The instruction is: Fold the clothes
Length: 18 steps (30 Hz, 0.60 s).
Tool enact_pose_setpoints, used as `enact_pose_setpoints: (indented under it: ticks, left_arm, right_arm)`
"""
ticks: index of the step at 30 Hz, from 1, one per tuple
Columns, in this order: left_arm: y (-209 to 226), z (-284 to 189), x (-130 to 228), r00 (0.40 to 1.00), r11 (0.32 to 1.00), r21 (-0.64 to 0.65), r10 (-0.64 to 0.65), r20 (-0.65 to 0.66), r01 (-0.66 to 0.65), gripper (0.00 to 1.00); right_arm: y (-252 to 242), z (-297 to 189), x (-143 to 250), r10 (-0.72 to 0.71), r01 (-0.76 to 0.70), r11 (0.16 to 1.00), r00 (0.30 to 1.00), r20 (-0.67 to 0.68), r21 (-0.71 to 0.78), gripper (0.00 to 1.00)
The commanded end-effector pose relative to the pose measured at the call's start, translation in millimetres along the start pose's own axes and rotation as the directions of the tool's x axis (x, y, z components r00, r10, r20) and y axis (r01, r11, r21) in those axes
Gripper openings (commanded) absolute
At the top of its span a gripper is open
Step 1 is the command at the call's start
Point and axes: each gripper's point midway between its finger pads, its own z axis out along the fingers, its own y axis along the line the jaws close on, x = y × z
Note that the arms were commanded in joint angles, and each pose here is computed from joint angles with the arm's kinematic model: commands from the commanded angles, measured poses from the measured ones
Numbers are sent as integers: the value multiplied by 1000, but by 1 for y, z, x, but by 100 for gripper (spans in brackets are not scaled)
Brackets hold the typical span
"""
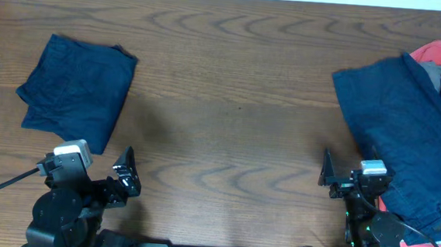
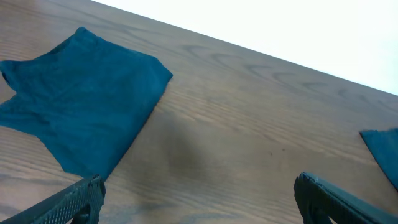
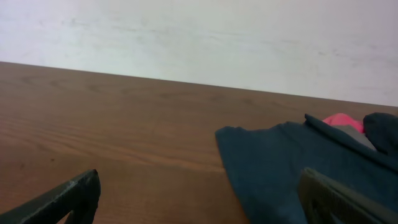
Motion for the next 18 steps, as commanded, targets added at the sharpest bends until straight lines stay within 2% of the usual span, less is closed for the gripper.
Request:
enact_pose_setpoints:
  ticks: [1, 5, 11, 18]
  left_arm:
    - [2, 0, 0, 1000, 1000, -10, -8, 6, 8, 98]
    - [7, 1, -2, 1000, 999, -36, -21, 14, 22, 98]
    - [43, 2, 14, 996, 975, -207, -85, -10, 81, 98]
    - [77, 20, 65, 991, 945, -301, -132, -6, 124, 98]
  right_arm:
    - [3, 0, 0, 18, -18, 1000, 1000, 1, -9, 99]
    - [3, 0, 0, 18, -18, 1000, 1000, 1, -9, 99]
    - [3, 0, 0, 18, -18, 1000, 1000, 1, -9, 99]
    - [3, 0, 0, 18, -18, 1000, 1000, 1, -9, 99]
